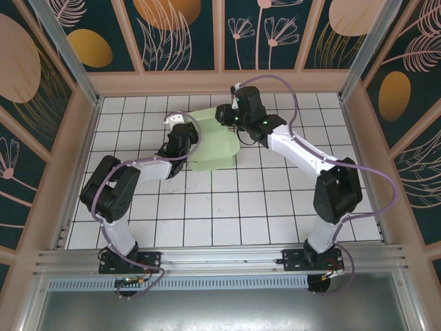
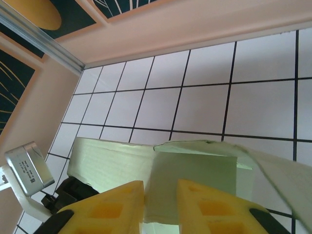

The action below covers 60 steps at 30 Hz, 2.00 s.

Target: Fold the paper box

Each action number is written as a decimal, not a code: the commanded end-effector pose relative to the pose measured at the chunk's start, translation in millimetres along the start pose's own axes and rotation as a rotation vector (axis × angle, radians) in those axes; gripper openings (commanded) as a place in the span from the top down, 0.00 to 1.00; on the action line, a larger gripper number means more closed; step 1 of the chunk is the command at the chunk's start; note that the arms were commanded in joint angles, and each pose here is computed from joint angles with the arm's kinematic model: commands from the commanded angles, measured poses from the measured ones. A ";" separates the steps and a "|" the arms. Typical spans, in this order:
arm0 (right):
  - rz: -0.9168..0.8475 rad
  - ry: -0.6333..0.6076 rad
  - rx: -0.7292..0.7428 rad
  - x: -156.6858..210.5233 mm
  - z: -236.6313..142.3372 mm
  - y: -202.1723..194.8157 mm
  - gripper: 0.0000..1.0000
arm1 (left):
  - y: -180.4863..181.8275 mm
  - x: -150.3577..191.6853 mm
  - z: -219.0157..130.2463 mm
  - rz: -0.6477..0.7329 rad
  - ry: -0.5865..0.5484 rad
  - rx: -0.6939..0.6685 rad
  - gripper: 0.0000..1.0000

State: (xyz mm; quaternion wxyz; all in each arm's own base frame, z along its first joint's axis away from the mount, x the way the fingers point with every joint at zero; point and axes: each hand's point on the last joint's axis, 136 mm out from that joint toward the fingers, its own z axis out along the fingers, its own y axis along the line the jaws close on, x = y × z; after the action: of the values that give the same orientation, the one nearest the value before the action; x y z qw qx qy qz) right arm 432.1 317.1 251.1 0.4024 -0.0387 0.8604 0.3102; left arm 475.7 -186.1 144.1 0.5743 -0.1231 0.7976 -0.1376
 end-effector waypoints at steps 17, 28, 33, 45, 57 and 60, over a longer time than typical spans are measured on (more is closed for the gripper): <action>0.053 0.043 -0.038 -1.6 3.9 0.3 0.66 | -1.8 -9.5 -4.5 -0.009 -0.029 0.004 1.00; 0.056 0.082 -0.053 5.0 14.0 2.6 0.74 | -2.6 -7.7 -2.5 -0.004 -0.023 0.006 1.00; 0.054 0.072 -0.050 1.5 12.1 3.0 0.98 | -2.0 -7.4 -1.8 -0.002 -0.023 0.003 1.00; 0.061 0.053 -0.069 -1.4 7.6 6.3 1.00 | -1.0 -5.4 0.9 0.011 -0.019 -0.008 1.00; -0.044 -0.059 -0.103 -14.3 -27.9 12.5 0.40 | -6.9 -2.3 7.3 0.011 0.016 0.002 1.00; -0.080 -0.114 -0.120 -17.2 -46.9 13.3 0.37 | -8.4 -0.7 8.3 0.014 0.032 0.005 1.00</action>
State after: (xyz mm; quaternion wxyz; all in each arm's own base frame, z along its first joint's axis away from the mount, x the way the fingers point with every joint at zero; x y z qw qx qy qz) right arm 413.1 310.0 244.7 0.3892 -0.0616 0.8557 0.3354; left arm 477.5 -187.9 135.7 0.5597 -0.1183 0.8101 -0.1285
